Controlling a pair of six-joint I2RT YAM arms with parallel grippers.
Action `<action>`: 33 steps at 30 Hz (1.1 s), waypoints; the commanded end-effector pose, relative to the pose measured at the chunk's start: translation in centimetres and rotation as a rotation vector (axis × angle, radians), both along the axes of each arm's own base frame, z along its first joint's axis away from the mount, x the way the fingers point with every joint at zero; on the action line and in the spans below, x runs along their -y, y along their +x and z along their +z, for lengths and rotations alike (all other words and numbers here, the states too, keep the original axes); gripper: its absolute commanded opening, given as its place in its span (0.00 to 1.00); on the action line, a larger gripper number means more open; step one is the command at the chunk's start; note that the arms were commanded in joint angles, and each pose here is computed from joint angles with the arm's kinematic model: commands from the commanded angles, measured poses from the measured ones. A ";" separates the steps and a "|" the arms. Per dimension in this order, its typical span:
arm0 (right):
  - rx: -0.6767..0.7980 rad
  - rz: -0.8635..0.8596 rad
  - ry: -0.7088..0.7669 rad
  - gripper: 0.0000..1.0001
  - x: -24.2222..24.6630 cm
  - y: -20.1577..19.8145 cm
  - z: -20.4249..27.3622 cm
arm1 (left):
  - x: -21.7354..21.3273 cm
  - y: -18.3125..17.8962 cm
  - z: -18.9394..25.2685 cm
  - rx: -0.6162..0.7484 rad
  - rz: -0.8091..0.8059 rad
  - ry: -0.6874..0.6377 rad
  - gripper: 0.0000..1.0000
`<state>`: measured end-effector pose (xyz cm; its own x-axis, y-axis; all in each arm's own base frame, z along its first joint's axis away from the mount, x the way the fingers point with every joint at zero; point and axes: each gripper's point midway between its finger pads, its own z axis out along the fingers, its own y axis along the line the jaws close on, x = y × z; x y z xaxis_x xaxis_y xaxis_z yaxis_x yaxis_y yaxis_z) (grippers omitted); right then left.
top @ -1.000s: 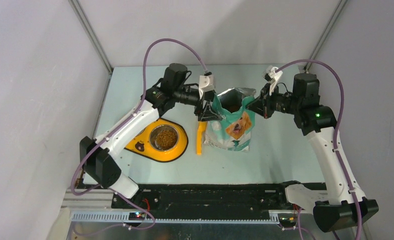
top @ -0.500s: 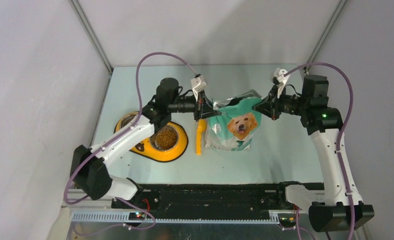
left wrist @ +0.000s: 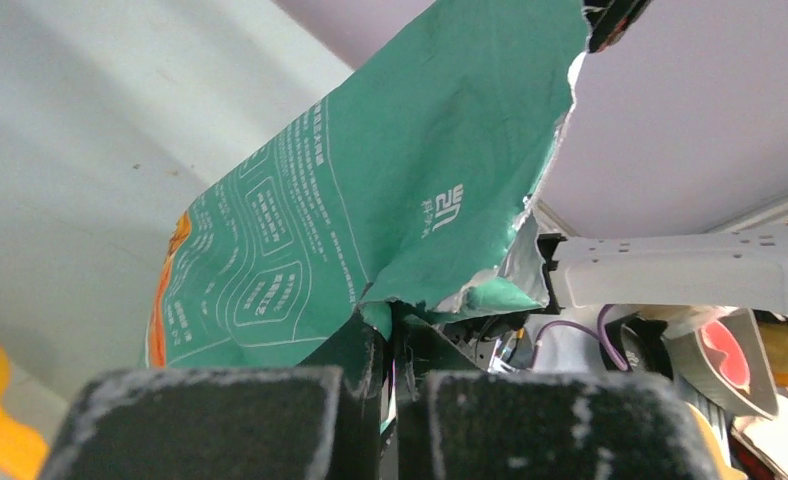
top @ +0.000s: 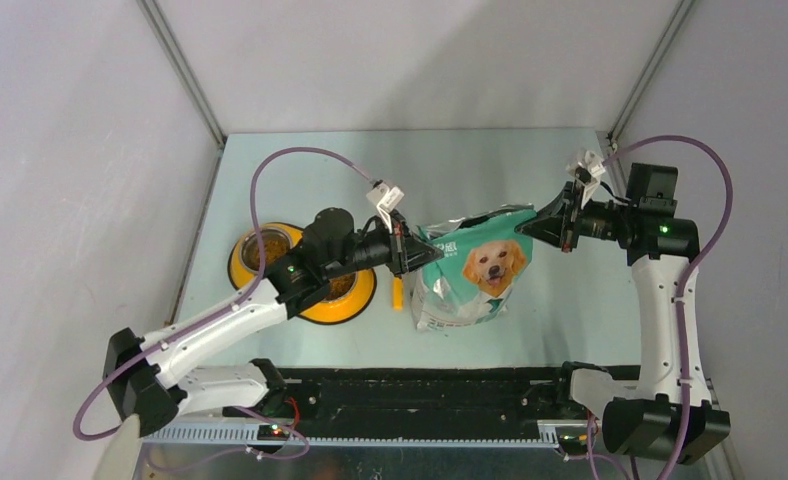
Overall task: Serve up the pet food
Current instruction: Close the pet food bag at the center of the board.
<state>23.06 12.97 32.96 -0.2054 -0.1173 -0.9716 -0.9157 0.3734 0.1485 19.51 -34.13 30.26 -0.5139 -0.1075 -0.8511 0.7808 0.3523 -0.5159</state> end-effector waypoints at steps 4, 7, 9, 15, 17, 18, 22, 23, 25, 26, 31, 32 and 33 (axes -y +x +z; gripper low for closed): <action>0.212 0.008 -0.026 0.04 0.0 1.0 3.6 | -1.9 -1.0 5.7 0.050 0.203 -0.022 0.00; 0.218 0.052 -0.031 0.15 -0.8 0.5 3.2 | -1.9 -0.5 4.8 0.012 0.242 -0.003 0.00; 0.248 0.115 -0.065 0.32 -1.5 -0.6 2.0 | -1.7 -0.1 4.1 -0.006 0.261 0.014 0.05; 0.332 0.245 -0.137 0.49 -2.7 -2.9 -0.2 | -1.2 -0.4 3.9 0.036 0.216 0.023 0.63; 0.351 0.247 -0.129 0.49 -2.8 -3.0 0.2 | -1.5 -0.4 3.6 0.067 0.213 0.048 0.71; 0.367 0.249 -0.126 0.49 -2.9 -3.0 0.5 | -1.6 -0.3 3.3 0.085 0.214 0.066 0.75; 0.393 0.265 -0.072 0.49 -3.3 -3.3 1.8 | -2.5 0.4 2.8 0.139 0.246 0.109 0.82; 0.387 0.255 -0.063 0.48 -3.3 -3.1 2.2 | -2.6 0.5 2.8 0.146 0.255 0.117 0.83; 0.370 0.233 -0.048 0.47 -3.1 -2.6 2.8 | -2.9 0.8 2.9 0.174 0.261 0.129 0.84; 0.361 0.226 -0.041 0.46 -3.1 -2.4 3.0 | -3.0 0.7 3.0 0.196 0.250 0.135 0.86; 0.296 0.161 0.007 0.15 -2.7 -1.5 4.9 | -2.9 -0.6 4.7 0.321 0.155 0.117 0.92; 0.282 0.146 0.012 0.06 -2.6 -1.4 5.2 | -2.9 -0.9 5.1 0.337 0.141 0.109 0.93; 0.256 0.123 0.029 0.02 -2.5 -1.2 5.8 | -3.0 -0.8 5.2 0.356 0.136 0.116 0.93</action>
